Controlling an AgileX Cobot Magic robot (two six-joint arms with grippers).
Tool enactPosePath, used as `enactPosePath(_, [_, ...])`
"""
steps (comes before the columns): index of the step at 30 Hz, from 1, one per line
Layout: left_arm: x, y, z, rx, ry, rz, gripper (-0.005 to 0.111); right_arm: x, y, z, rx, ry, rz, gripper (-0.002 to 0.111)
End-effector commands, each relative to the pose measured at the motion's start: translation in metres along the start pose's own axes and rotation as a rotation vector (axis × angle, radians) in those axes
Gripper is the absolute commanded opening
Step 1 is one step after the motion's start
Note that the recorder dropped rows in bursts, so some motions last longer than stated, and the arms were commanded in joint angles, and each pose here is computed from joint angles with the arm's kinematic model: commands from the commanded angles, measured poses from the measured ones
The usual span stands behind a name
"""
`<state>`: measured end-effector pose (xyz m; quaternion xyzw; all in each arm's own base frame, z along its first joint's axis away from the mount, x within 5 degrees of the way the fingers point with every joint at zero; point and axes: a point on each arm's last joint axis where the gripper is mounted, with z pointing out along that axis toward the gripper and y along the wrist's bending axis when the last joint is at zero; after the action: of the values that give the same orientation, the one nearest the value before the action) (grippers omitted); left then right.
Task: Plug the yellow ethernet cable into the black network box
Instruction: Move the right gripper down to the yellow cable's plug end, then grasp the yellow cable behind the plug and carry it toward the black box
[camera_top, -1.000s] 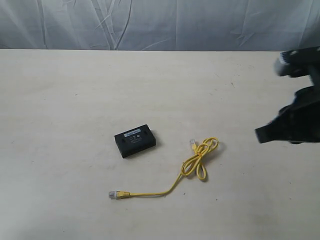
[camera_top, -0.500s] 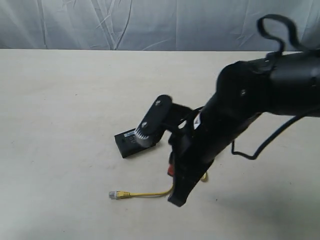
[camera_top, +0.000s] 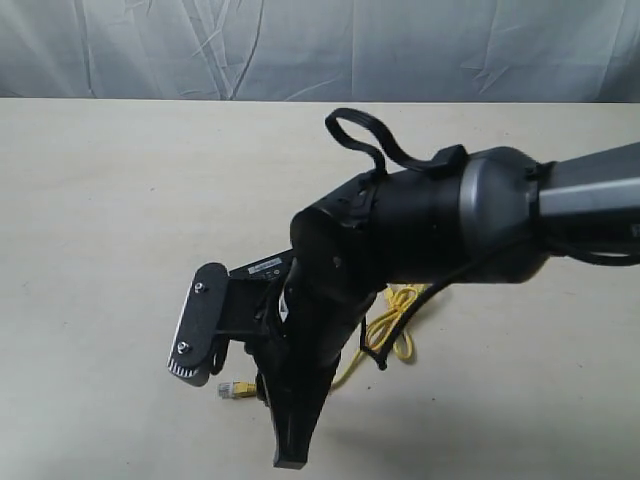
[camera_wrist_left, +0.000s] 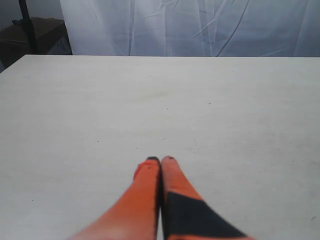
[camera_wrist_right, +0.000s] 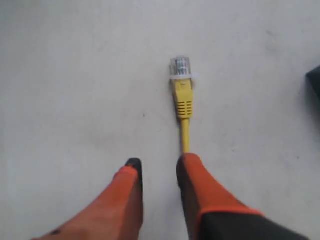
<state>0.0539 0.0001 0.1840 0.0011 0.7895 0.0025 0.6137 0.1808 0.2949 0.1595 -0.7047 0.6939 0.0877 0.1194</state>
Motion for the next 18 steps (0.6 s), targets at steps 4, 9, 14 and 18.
enactPosePath(4, [0.0, 0.0, 0.0, -0.005, -0.015, -0.001, 0.0, -0.003, -0.007, 0.018, 0.051, -0.02, -0.031, 0.028])
enactPosePath(9, [0.0, 0.0, 0.0, -0.005, -0.015, -0.001, 0.0, 0.001, -0.01, 0.03, 0.069, 0.019, -0.052, 0.028])
enactPosePath(14, [0.0, 0.0, 0.0, -0.005, -0.015, -0.001, 0.0, 0.0, -0.014, 0.031, 0.105, 0.006, -0.059, 0.028])
enactPosePath(18, [0.0, 0.0, 0.0, -0.005, -0.015, -0.001, 0.0, 0.004, -0.012, 0.04, 0.079, 0.039, -0.05, 0.028])
